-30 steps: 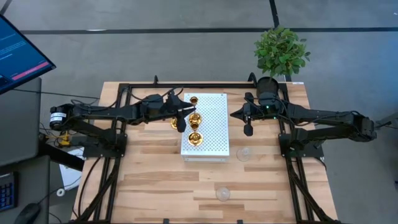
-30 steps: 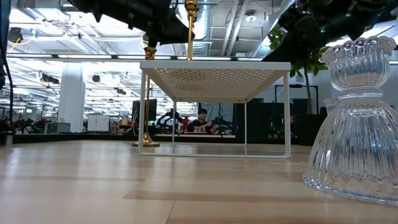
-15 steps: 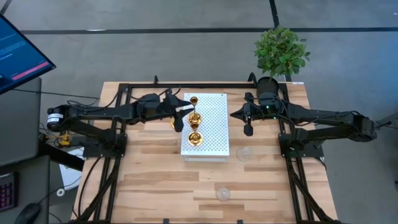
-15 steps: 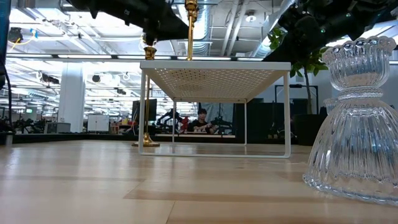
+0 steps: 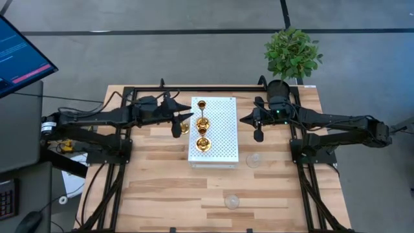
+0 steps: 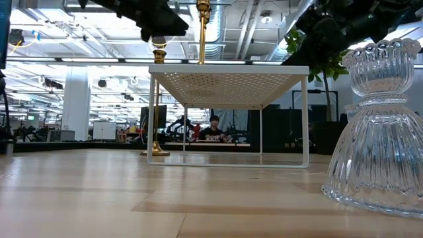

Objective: Pick & Place candle stick holders
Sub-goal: Put the gold candle holder on the shelf aligned with the other gold candle holders

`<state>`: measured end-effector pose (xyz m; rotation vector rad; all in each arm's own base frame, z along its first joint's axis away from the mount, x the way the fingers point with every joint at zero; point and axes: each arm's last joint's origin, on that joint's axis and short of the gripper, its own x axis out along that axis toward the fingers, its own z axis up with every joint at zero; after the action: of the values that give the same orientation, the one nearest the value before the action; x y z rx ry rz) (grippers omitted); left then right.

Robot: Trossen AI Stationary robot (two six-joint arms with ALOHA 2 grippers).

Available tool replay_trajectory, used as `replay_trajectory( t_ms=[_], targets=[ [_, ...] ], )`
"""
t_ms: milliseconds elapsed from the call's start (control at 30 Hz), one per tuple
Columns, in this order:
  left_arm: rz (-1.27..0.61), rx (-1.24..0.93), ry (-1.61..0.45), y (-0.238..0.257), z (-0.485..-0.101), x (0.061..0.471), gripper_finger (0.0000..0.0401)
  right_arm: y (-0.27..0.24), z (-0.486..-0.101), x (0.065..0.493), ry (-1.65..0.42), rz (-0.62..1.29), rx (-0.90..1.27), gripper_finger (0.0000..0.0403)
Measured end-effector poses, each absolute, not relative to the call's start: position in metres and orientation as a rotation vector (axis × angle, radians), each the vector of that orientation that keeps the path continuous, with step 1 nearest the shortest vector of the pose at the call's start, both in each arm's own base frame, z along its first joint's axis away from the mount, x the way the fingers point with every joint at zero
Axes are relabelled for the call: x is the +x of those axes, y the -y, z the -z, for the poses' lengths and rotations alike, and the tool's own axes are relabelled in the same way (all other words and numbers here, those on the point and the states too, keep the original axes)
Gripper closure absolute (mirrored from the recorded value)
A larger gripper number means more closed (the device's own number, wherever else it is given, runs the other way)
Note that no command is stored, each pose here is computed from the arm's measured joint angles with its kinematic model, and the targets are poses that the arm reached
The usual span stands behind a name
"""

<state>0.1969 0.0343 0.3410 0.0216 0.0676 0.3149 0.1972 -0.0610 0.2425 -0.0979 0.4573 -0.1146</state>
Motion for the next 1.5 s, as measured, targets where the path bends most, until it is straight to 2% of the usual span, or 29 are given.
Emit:
replay_trajectory(
  t_ms=[467,900,1167,1333,1500],
  targets=[
    [-0.269,-0.034,-0.195,-0.021,-0.339,0.153,0.0292,0.061,-0.242,0.197,-0.460,0.114,-0.098,0.0403],
    [-0.262,-0.190,-0.445,-0.013,-0.314,0.148,0.0293,0.061,-0.242,0.197,-0.460,0.115,-0.097,0.0403],
    [-0.275,-0.181,-0.517,-0.014,-0.306,0.158,0.0293,0.061,-0.243,0.197,-0.458,0.115,-0.098,0.0403],
    [-0.402,-0.134,-0.574,-0.018,-0.296,0.171,0.0292,0.061,-0.243,0.197,-0.457,0.115,-0.098,0.0403],
    [-0.556,-0.069,-0.612,-0.023,-0.287,0.181,0.0275,0.061,-0.242,0.197,-0.458,0.115,-0.097,0.0403]
  ],
)
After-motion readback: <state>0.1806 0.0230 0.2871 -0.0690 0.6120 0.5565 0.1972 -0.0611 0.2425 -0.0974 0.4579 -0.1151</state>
